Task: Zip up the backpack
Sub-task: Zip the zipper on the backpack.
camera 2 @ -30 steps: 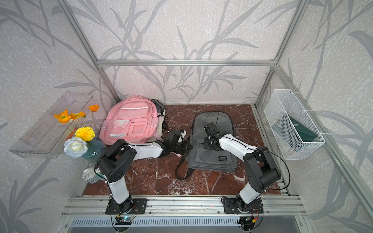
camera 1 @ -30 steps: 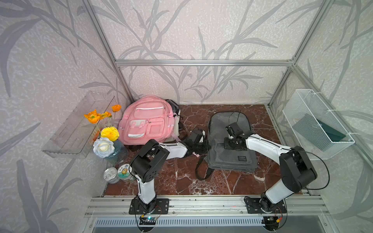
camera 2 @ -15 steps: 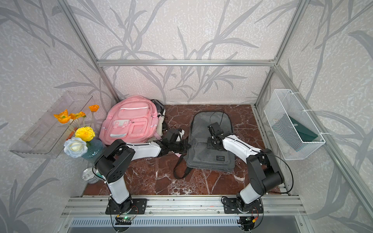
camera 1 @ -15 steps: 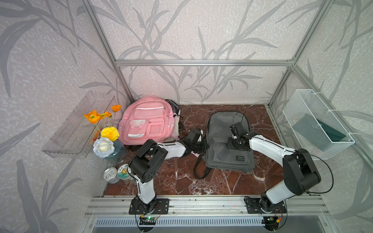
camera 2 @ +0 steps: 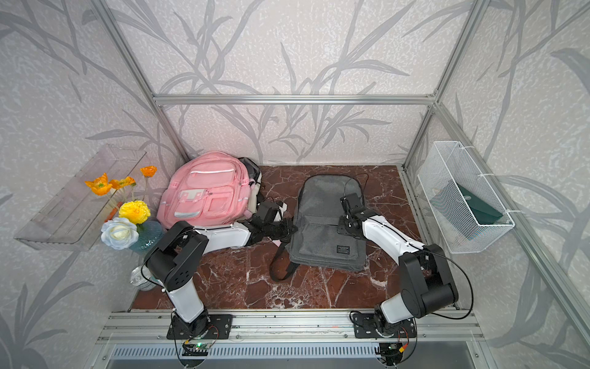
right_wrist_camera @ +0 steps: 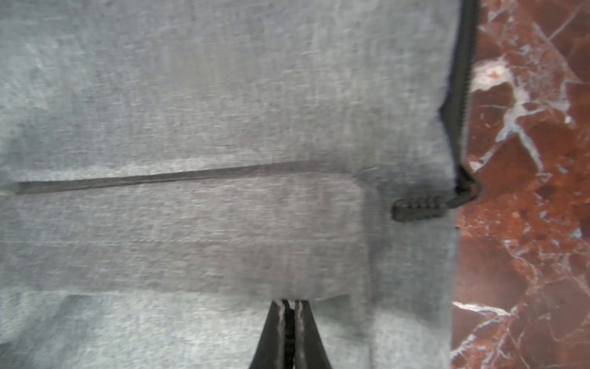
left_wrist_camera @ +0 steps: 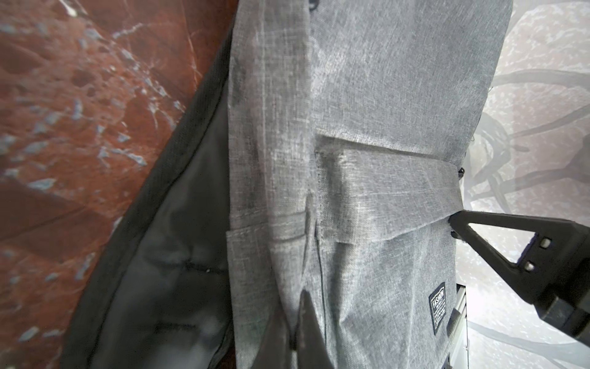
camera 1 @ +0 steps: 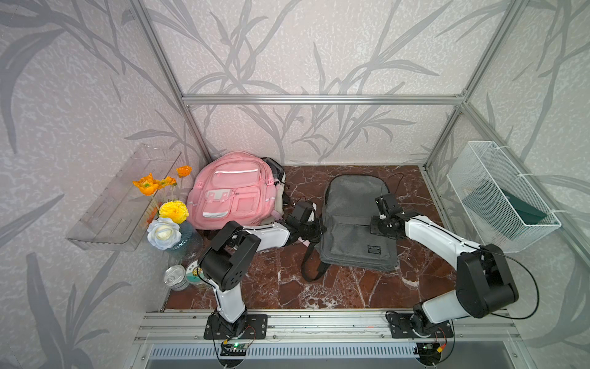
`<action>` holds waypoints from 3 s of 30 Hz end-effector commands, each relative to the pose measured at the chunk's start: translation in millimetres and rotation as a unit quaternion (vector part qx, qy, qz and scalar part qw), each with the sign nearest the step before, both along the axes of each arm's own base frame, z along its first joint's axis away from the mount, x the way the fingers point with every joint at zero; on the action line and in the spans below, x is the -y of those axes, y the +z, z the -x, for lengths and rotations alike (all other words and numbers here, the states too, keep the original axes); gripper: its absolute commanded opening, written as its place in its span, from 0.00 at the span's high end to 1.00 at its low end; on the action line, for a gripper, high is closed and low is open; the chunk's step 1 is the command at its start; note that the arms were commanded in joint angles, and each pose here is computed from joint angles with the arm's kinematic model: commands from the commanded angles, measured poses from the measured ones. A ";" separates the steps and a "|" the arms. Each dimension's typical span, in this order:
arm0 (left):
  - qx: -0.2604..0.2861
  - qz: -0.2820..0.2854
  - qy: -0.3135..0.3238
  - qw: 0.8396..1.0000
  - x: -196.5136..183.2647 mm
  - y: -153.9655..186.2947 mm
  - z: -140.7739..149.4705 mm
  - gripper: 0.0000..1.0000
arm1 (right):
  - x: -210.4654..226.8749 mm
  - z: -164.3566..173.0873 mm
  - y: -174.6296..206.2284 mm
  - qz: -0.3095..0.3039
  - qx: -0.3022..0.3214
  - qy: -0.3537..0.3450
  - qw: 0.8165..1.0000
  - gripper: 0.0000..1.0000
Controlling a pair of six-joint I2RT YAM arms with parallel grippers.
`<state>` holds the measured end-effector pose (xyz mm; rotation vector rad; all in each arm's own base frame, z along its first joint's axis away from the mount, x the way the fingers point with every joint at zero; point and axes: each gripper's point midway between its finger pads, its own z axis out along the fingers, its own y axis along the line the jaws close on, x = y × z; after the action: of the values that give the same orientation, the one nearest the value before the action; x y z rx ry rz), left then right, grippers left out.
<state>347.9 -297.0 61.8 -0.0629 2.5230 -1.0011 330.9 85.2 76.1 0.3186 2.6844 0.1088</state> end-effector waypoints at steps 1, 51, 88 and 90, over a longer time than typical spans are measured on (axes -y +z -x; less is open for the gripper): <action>0.018 -0.040 0.049 0.998 -32.5 0.4 -14.4 1.00 | 29.7 15.3 -1.4 0.036 -0.019 -0.023 0.999 1.00; 0.023 -0.155 -0.035 0.987 -30.4 11.5 -71.4 0.97 | 2.5 6.3 -32.9 -0.172 -0.014 -0.026 0.985 0.28; 0.022 -0.189 0.025 0.981 -11.2 42.8 38.3 0.16 | 12.9 -20.8 51.8 -0.037 0.085 -0.006 0.996 0.22; 0.011 -0.169 0.024 0.985 -6.3 31.3 43.2 0.17 | 6.6 -32.1 46.2 -0.043 0.079 0.003 0.996 0.22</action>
<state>303.5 -276.3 88.3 0.0749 2.6635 -0.4061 349.0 72.3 123.9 0.3620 2.5216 0.2236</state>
